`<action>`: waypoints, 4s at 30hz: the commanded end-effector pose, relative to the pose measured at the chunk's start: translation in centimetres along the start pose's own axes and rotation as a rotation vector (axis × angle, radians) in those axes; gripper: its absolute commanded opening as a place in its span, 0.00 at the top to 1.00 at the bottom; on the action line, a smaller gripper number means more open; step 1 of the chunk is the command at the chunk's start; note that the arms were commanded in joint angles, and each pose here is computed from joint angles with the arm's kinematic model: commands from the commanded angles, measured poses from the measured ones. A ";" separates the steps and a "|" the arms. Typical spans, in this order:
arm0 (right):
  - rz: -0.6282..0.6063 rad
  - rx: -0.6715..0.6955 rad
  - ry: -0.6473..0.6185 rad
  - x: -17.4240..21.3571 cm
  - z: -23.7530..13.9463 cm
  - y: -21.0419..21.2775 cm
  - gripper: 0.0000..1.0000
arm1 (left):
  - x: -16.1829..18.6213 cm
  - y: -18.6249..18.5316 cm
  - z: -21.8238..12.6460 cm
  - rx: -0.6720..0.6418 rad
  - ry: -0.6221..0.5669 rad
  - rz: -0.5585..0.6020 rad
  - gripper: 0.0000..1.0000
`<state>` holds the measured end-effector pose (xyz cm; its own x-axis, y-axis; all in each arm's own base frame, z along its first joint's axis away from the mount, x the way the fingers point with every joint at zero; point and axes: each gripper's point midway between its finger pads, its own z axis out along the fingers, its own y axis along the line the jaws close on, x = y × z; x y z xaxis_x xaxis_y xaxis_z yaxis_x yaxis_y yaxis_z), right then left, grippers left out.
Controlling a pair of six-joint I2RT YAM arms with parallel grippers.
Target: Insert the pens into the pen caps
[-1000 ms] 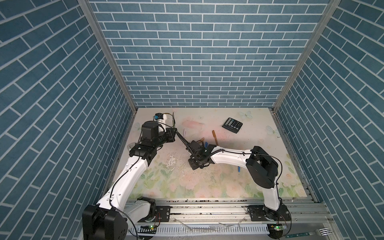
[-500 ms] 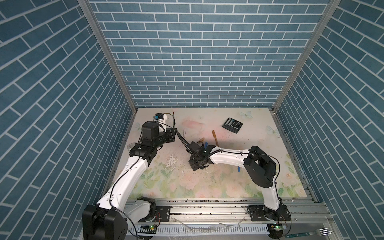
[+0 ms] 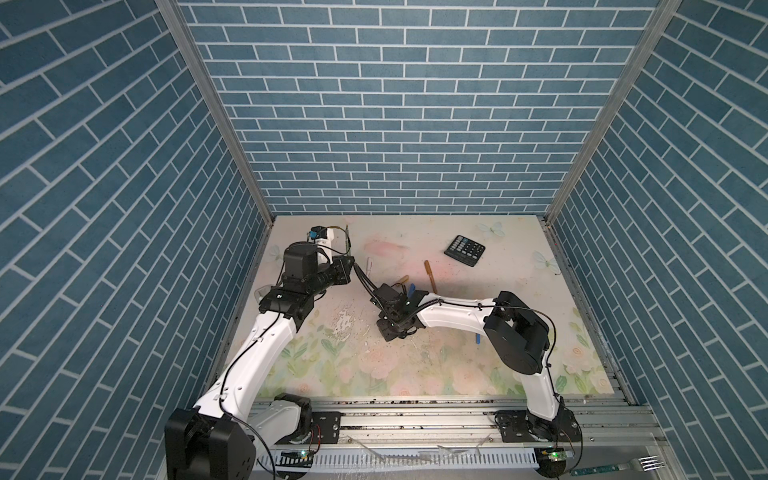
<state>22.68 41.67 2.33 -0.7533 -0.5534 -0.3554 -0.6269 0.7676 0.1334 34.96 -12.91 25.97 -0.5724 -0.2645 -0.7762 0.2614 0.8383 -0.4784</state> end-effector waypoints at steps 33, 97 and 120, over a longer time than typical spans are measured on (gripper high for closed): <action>0.019 -0.007 0.017 0.0 -1.2 -0.3 0.74 | 0.0 -0.7 0.1 0.027 0.002 0.019 1.00; 0.024 0.019 0.044 0.4 0.6 -1.5 0.79 | 0.2 -0.7 0.3 0.023 0.012 0.026 1.00; 0.111 -0.078 -0.414 -2.9 -11.5 -1.5 0.85 | 0.2 -2.8 0.1 0.113 -0.012 0.055 1.00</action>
<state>22.61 38.38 9.68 -0.7165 -0.4125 -0.5625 -0.6030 0.7717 0.2022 34.77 -14.23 26.12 -0.5771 -0.2444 -0.7792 0.3070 0.8192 -0.4844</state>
